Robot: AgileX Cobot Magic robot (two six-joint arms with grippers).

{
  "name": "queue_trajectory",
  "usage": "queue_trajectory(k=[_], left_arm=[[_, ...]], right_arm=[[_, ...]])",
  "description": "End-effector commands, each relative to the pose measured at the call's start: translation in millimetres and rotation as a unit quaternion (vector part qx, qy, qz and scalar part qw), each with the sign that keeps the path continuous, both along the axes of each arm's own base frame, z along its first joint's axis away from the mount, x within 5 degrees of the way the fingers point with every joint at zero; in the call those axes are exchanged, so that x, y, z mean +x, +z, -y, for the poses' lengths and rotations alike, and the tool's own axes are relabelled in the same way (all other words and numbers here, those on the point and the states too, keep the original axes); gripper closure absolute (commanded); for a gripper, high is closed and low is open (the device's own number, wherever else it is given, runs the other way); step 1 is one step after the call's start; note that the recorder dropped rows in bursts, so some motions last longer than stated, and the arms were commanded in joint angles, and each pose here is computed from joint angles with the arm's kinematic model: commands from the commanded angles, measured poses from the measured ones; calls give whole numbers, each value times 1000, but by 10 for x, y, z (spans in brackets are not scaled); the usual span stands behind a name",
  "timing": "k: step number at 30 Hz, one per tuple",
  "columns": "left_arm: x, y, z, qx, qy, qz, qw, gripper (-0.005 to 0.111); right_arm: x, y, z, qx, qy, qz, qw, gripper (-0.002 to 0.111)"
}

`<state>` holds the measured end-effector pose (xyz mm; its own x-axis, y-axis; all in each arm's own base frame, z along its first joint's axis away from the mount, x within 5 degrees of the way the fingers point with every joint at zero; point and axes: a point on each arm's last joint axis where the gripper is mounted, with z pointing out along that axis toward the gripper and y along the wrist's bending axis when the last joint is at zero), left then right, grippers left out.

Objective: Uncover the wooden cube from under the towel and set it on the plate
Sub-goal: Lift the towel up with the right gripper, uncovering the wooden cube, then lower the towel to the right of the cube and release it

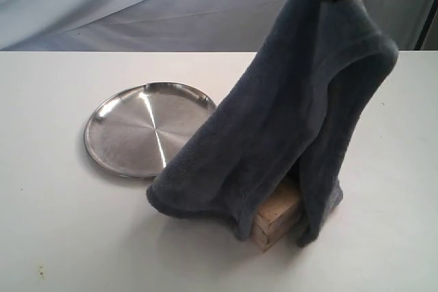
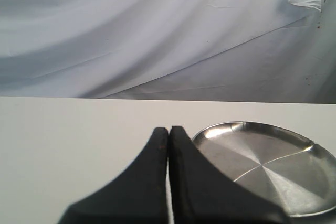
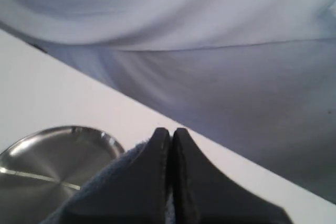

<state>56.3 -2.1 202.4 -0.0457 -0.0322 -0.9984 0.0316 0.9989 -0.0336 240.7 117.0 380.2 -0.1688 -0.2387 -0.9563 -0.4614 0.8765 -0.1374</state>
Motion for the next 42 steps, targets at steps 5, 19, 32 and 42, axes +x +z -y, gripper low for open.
queue_trajectory(k=[5,19,32,42], left_arm=[[1,-12,0,0,0,0,1000,105],[1,-12,0,-1,0,0,1000,105],[1,-12,0,-1,0,0,1000,105],[1,-12,0,-1,0,0,1000,105]], right_arm=[[95,327,227,111,-49,144,982,108],[382,116,407,106,-101,111,983,108],[716,-858,-486,54,-5,-49,997,108],[764,-868,-531,151,-27,-65,986,108]])
